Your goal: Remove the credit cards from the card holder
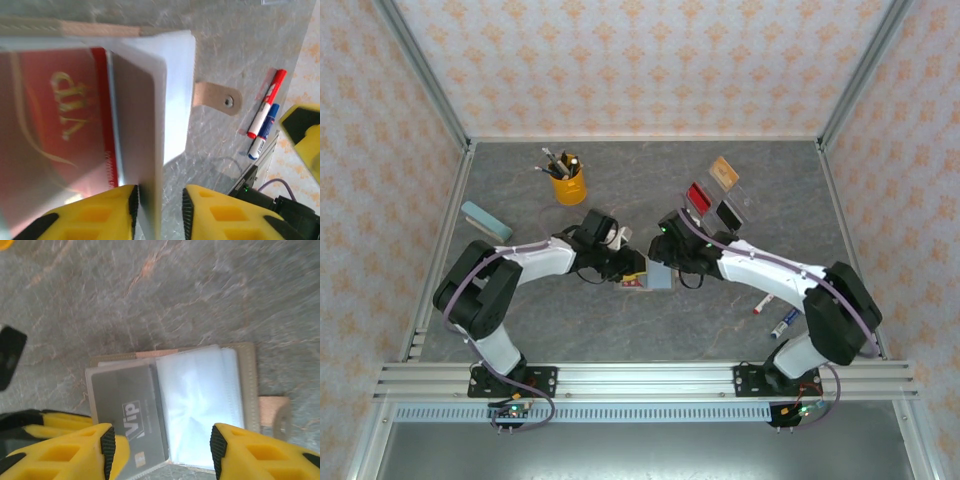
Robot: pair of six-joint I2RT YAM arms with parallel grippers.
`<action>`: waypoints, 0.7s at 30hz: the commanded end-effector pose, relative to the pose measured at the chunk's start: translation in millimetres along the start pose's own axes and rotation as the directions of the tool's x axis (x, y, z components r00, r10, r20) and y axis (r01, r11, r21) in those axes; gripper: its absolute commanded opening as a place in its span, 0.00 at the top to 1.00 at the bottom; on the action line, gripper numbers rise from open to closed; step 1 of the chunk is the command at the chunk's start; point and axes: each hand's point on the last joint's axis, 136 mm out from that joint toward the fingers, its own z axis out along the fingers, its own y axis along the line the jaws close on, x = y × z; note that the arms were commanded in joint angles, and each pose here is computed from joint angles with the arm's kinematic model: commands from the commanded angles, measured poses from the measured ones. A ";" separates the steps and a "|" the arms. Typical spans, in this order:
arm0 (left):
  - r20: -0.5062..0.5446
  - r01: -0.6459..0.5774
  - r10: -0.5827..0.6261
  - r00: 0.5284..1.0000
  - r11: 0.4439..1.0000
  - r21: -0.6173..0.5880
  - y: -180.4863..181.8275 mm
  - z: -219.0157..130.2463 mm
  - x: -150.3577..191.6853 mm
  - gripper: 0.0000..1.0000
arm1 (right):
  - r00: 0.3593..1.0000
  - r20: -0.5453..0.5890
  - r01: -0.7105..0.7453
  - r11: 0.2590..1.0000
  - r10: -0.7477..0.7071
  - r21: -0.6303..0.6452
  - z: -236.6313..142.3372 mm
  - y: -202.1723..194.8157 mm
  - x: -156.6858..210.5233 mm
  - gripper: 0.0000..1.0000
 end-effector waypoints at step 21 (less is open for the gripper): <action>0.128 0.066 -0.052 0.990 0.992 -0.111 5.5 -7.2 -29.1 0.66 | 1.000 -0.008 0.017 1.000 -0.017 0.021 -0.1 -7.5 0.8 0.55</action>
